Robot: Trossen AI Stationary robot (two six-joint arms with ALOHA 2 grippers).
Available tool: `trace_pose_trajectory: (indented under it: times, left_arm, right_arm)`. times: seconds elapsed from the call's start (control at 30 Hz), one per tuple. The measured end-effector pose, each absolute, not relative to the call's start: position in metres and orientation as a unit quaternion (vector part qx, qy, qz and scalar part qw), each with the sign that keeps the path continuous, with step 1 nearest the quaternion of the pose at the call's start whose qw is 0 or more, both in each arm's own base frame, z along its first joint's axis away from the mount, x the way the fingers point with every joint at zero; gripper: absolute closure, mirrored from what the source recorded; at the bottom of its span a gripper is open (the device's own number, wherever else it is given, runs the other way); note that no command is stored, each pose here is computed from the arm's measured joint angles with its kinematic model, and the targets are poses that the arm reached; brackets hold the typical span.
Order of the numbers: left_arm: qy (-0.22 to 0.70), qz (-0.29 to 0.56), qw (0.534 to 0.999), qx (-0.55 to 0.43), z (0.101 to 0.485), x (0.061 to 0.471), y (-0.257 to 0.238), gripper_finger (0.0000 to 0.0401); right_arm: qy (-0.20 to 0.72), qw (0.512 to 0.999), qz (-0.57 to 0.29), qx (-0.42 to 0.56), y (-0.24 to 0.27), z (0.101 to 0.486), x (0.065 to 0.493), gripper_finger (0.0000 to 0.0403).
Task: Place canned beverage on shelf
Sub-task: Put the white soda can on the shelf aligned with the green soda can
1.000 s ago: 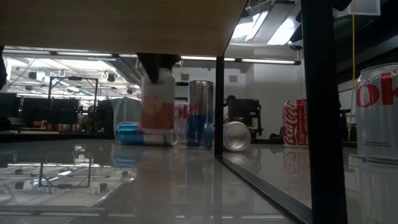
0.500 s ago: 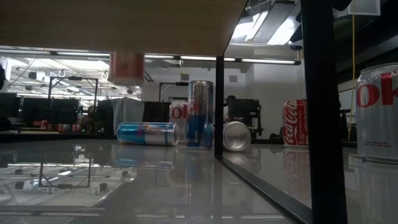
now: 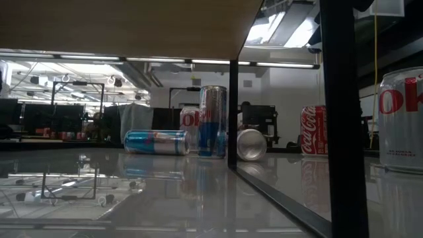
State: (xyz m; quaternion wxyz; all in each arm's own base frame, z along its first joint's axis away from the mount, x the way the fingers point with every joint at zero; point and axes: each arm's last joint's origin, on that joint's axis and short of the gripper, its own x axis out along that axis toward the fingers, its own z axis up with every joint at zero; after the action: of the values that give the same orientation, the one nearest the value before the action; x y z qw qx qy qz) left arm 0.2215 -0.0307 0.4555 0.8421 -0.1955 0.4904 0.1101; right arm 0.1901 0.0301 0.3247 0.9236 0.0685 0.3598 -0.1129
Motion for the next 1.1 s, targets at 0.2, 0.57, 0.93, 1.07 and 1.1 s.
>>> trace_pose_trajectory:
  times: [0.2,0.57,0.93,1.07,1.1]
  left_arm:
    - [0.499,0.081,0.828,-0.243,0.457,0.215,-0.061,0.0122]
    - [0.532,0.039,0.798,-0.280,0.454,0.198,-0.110,0.0122]
    - [0.585,0.052,0.767,-0.258,0.426,0.188,-0.141,0.0122]
    - [0.595,0.053,0.764,-0.244,0.419,0.186,-0.146,0.0122]
    - [0.598,0.054,0.763,-0.240,0.416,0.186,-0.147,0.0122]
  right_arm:
    - [0.360,0.923,-0.112,0.069,0.030,0.325,0.190,0.0035]
    - [0.361,0.923,-0.112,0.068,0.030,0.325,0.190,0.0035]
    - [0.361,0.923,-0.112,0.069,0.030,0.325,0.190,0.0035]
    - [0.361,0.923,-0.112,0.069,0.030,0.325,0.190,0.0035]
    - [0.361,0.923,-0.112,0.069,0.030,0.325,0.190,0.0035]
